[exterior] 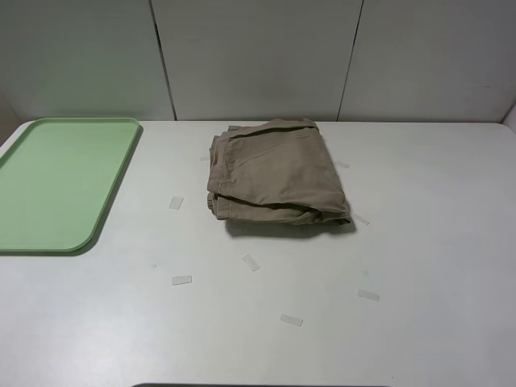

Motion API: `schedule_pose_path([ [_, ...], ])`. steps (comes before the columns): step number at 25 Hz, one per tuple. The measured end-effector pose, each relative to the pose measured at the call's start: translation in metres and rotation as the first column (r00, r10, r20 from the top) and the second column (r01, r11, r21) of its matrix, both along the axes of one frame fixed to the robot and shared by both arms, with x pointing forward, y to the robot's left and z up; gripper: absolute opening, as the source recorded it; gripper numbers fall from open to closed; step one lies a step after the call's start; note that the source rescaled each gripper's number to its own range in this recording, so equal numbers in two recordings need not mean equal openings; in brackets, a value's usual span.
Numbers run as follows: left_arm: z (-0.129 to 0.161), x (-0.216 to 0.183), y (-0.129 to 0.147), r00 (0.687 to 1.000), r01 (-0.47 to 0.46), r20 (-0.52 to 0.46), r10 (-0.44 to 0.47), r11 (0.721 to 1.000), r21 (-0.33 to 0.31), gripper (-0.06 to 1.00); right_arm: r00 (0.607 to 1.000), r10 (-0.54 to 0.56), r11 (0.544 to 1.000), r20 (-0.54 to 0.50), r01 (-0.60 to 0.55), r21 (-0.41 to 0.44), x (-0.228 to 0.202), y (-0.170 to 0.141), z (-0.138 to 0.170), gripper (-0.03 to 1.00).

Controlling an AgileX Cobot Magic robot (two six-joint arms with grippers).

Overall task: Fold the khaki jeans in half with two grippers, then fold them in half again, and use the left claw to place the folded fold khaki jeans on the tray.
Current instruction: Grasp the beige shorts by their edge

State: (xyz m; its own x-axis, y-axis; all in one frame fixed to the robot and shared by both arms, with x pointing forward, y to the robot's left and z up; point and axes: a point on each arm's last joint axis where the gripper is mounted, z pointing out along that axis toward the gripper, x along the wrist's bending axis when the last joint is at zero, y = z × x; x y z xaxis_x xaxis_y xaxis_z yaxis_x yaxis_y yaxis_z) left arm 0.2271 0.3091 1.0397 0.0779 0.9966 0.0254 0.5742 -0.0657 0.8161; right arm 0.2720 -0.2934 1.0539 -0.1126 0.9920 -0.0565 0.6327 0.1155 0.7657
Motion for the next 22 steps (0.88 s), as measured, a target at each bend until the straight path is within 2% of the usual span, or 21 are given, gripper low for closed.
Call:
schedule_pose_path([
  [12,0.0,0.0,0.0,1.0,0.0,0.0,0.0,1.0,0.0,0.86,0.995,-0.086,0.996,0.057,0.087,-0.019,-0.0058,-0.0072,-0.0017,1.0],
  [22,0.0001,0.0001,0.0001,1.0,0.0,0.001,0.0,1.0,0.001,0.86,0.994,-0.096,0.995,0.057,0.097,-0.015,-0.0058,-0.0078,-0.0017,1.0],
])
